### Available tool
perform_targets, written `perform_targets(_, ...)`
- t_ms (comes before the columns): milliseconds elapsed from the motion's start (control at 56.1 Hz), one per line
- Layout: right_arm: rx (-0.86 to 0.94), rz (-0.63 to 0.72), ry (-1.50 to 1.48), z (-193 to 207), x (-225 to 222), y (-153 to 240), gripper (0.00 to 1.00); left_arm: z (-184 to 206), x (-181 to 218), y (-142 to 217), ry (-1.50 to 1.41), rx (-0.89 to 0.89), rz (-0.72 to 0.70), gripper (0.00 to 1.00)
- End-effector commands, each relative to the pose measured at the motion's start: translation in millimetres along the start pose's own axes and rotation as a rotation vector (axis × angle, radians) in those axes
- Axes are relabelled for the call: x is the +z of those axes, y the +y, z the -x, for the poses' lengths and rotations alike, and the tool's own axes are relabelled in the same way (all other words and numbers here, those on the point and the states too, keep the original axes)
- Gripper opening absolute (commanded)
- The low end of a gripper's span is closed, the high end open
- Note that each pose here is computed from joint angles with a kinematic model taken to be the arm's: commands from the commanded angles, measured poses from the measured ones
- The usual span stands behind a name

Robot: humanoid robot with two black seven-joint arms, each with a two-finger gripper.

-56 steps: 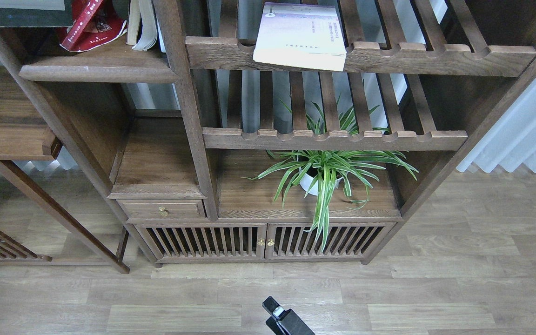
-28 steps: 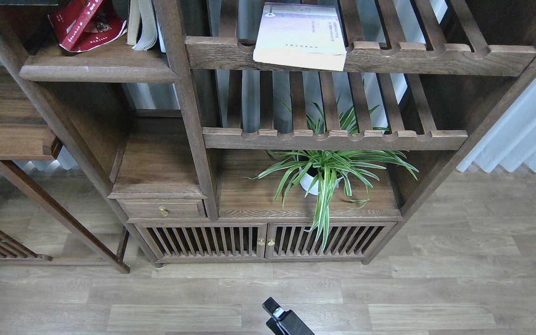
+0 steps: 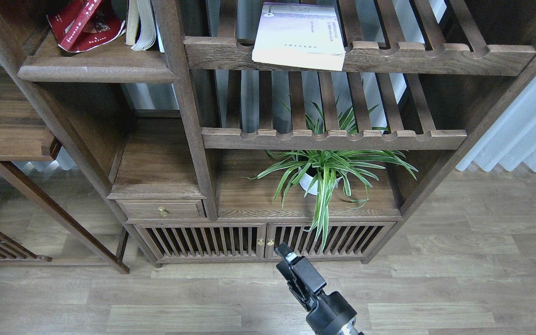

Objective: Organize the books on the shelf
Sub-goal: 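Reach the right gripper up and pull the white book off the upper shelf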

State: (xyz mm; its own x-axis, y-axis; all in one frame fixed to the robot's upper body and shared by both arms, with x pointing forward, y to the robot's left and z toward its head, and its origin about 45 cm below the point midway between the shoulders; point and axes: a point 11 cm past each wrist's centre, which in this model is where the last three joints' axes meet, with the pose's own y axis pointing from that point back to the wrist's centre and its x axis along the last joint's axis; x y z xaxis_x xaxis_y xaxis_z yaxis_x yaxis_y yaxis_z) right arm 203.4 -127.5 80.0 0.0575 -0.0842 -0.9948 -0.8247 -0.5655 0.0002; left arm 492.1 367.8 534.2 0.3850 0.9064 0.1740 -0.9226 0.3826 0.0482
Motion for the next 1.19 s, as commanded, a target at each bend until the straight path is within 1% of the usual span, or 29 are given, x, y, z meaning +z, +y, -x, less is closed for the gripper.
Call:
perform_targets(0,-0.084,-0.031,0.047,23.2,-28.5,-29.1,0.98,1.7,-10.0,-7.8,0.013,0.003,-0.022,0.04)
perform_targets(125,-0.171,-0.066,0.077,50.7,-55.3,-55.7,0.98,1.8,-21.3,-12.5,0.031,0.008,-0.045,0.04)
perform_targets(160,-0.198,-0.074,0.088,60.1,-62.7,-63.6,0.98,5.7,-24.5,-15.8,0.037,-0.001,-0.047,0.06)
perform_targets(196,-0.225,-0.084,0.1,69.5,-70.7,-71.0,0.98,9.8,-26.5,-18.8,0.039,-0.011,-0.05,0.15)
perform_targets(214,-0.24,-0.089,0.108,75.0,-75.1,-75.2,0.98,10.3,-29.2,-19.2,0.041,-0.012,-0.055,0.22)
perform_targets(232,-0.255,-0.093,0.117,80.7,-79.4,-79.4,0.98,10.6,-30.6,-19.3,0.042,-0.013,-0.058,0.26)
perform_targets(303,-0.293,-0.102,0.139,95.1,-88.7,-89.0,0.98,9.6,-37.6,-18.5,0.049,-0.012,-0.068,0.34)
perform_targets(339,-0.325,-0.109,0.154,107.1,-95.4,-95.6,0.98,9.9,-40.9,-18.4,0.054,-0.013,-0.069,0.41)
perform_targets(535,-0.421,-0.138,0.201,145.8,-116.5,-115.2,0.98,10.1,-42.6,-17.5,0.062,-0.017,-0.066,0.54)
perform_targets(570,-0.45,-0.144,0.209,157.0,-118.8,-119.2,0.98,10.2,-41.0,-17.1,0.06,-0.018,-0.064,0.61)
perform_targets(606,-0.464,-0.146,0.212,162.1,-119.5,-120.5,0.98,10.3,-40.5,-16.8,0.061,-0.019,-0.06,0.64)
perform_targets(624,-0.482,-0.145,0.216,169.0,-119.5,-122.4,0.98,11.3,-37.5,-16.2,0.063,-0.024,-0.051,0.68)
perform_targets(642,-0.489,-0.142,0.218,171.6,-119.0,-123.3,0.98,12.1,-36.6,-16.3,0.063,-0.026,-0.048,0.7)
perform_targets(713,-0.533,-0.136,0.232,188.8,-120.1,-128.8,0.98,14.6,-28.7,-11.1,0.069,-0.045,-0.013,0.83)
perform_targets(784,-0.548,-0.142,0.236,194.8,-121.5,-130.5,0.98,12.4,-27.9,-4.0,0.096,-0.051,0.014,0.88)
perform_targets(802,-0.553,-0.152,0.235,196.4,-123.4,-130.3,0.98,13.7,-25.0,2.7,0.117,-0.068,0.042,0.95)
perform_targets(891,-0.514,-0.158,0.233,192.3,-124.7,-132.0,0.98,10.4,-21.1,17.3,0.114,-0.075,0.064,0.98)
perform_targets(980,-0.477,-0.16,0.23,187.6,-124.4,-133.1,0.98,1.1,-15.9,34.6,0.092,-0.059,0.07,0.99)
perform_targets(1176,-0.453,-0.145,0.222,178.7,-117.6,-131.5,0.98,-15.8,-17.8,52.4,0.099,-0.021,0.067,0.99)
